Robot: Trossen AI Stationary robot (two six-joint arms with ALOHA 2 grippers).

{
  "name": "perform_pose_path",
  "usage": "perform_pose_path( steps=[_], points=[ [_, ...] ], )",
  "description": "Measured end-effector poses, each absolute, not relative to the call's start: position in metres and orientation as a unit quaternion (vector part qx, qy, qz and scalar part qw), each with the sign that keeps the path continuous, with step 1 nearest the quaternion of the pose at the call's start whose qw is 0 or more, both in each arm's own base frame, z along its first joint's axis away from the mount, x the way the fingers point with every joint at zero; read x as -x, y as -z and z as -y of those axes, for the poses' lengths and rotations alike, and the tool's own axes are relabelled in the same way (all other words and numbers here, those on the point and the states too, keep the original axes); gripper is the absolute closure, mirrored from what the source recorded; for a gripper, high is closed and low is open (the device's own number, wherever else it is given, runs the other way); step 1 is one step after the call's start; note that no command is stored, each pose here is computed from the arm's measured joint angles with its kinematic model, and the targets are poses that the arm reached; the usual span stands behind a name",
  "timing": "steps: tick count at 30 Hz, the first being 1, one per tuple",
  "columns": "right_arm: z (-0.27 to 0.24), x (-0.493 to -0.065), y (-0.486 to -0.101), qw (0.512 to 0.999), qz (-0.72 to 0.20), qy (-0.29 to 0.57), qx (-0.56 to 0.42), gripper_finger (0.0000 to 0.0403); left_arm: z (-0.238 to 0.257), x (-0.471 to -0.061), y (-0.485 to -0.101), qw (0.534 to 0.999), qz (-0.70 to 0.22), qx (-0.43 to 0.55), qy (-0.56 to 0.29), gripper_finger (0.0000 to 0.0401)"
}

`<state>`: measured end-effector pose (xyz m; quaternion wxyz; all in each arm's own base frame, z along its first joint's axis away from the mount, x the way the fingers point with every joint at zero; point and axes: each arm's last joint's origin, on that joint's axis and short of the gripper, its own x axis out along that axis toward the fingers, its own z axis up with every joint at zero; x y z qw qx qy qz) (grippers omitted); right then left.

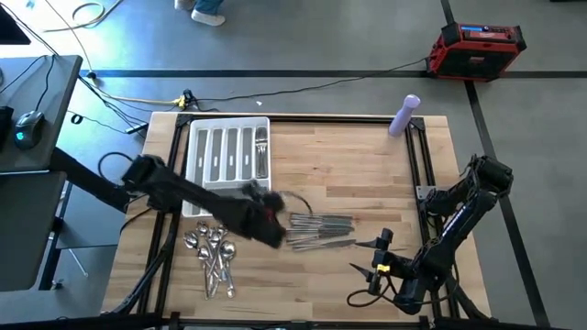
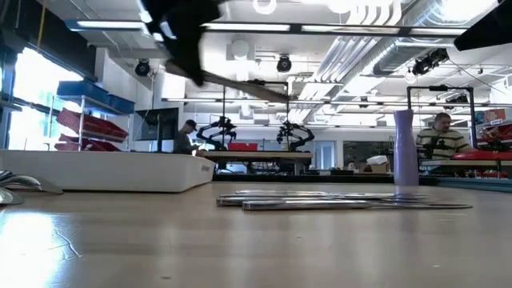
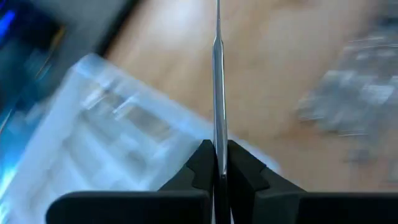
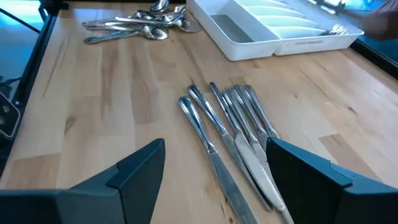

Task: Sort silverware
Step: Put the knife in the silverware tray

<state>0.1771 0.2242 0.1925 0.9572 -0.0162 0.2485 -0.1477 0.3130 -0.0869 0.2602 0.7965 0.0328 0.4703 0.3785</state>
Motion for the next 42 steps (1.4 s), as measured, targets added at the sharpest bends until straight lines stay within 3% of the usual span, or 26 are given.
perform_pose_path(
  steps=[4, 8, 12, 20, 26, 32, 38, 42],
  points=[
    [-0.224, -0.177, -0.193, 0.958, -0.244, 0.149, 0.025, 0.014, 0.034, -0.283, -0.269, 0.726, -0.481, 0.045, -0.489, 0.0401],
    [-0.224, -0.178, -0.193, 0.958, -0.245, 0.145, 0.038, 0.014, -0.012, -0.265, -0.248, 0.672, -0.507, 0.14, -0.522, 0.0401],
    [-0.223, -0.179, -0.193, 0.957, -0.246, 0.146, 0.049, 0.014, -0.044, -0.258, -0.215, 0.638, -0.523, 0.199, -0.529, 0.0401],
    [-0.223, -0.18, -0.193, 0.957, -0.246, 0.144, 0.055, 0.014, -0.076, -0.257, -0.184, 0.61, -0.524, 0.22, -0.552, 0.0401],
    [-0.224, -0.18, -0.194, 0.958, -0.249, 0.138, 0.045, 0.014, -0.093, -0.267, -0.167, 0.606, -0.514, 0.25, -0.554, 0.0386],
    [-0.225, -0.18, -0.193, 0.957, -0.254, 0.131, 0.039, 0.014, -0.103, -0.269, -0.164, 0.613, -0.509, 0.267, -0.542, 0.0323],
    [-0.226, -0.18, -0.193, 0.957, -0.258, 0.128, 0.037, 0.014, -0.097, -0.267, -0.181, 0.652, -0.529, 0.232, -0.49, 0.0258],
    [-0.226, -0.181, -0.194, 0.958, -0.255, 0.127, 0.033, 0.014, -0.071, -0.273, -0.195, 0.704, -0.532, 0.208, -0.422, 0.0243]
  ],
)
